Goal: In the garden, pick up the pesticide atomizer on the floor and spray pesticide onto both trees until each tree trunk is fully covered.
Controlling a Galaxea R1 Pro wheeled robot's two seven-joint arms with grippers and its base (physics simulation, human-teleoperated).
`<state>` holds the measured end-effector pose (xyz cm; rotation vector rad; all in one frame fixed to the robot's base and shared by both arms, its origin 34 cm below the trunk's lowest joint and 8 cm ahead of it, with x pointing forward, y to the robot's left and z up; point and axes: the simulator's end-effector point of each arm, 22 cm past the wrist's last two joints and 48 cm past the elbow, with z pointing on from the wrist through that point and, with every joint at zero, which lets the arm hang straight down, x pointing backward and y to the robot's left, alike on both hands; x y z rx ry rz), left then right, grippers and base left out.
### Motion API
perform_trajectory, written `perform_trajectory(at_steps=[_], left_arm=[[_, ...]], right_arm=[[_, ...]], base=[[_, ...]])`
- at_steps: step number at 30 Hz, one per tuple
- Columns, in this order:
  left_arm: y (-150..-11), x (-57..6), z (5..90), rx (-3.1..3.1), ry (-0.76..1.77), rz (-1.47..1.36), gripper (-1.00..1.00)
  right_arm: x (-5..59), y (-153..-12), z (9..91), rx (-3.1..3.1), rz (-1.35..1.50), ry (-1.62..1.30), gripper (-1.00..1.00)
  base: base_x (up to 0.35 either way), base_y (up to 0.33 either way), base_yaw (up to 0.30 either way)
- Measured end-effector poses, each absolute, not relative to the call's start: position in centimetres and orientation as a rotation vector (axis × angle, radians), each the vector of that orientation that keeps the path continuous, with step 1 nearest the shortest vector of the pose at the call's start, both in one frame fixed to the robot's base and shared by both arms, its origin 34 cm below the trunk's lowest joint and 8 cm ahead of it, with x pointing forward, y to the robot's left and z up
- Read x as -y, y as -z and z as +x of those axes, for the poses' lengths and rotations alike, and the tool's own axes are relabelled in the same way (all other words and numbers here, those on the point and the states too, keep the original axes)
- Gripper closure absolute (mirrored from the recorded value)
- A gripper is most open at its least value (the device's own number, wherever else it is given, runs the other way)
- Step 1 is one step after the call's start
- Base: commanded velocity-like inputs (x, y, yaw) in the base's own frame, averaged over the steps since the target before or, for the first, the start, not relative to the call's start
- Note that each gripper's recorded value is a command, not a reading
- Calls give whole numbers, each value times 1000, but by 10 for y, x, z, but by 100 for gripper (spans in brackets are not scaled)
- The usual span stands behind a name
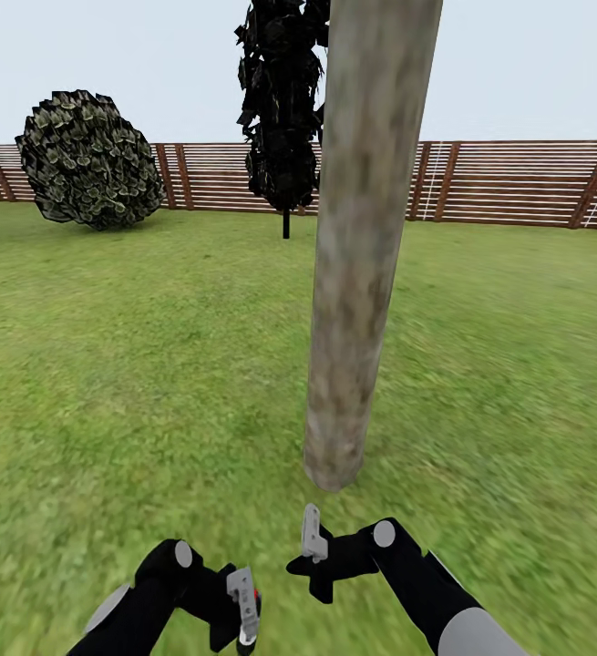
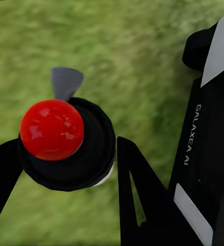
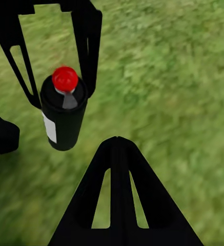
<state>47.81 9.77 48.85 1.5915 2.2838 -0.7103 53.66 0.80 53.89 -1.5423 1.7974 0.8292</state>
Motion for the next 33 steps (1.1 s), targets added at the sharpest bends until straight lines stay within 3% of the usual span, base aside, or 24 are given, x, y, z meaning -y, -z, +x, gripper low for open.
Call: perform_trajectory(at_steps=[33], left_arm=[[-491,-72,504,-2240,589,1536,100]], right_arm=[[-8,-539,537,-1798,-1542,-829,100]], base=[[0,0,0]])
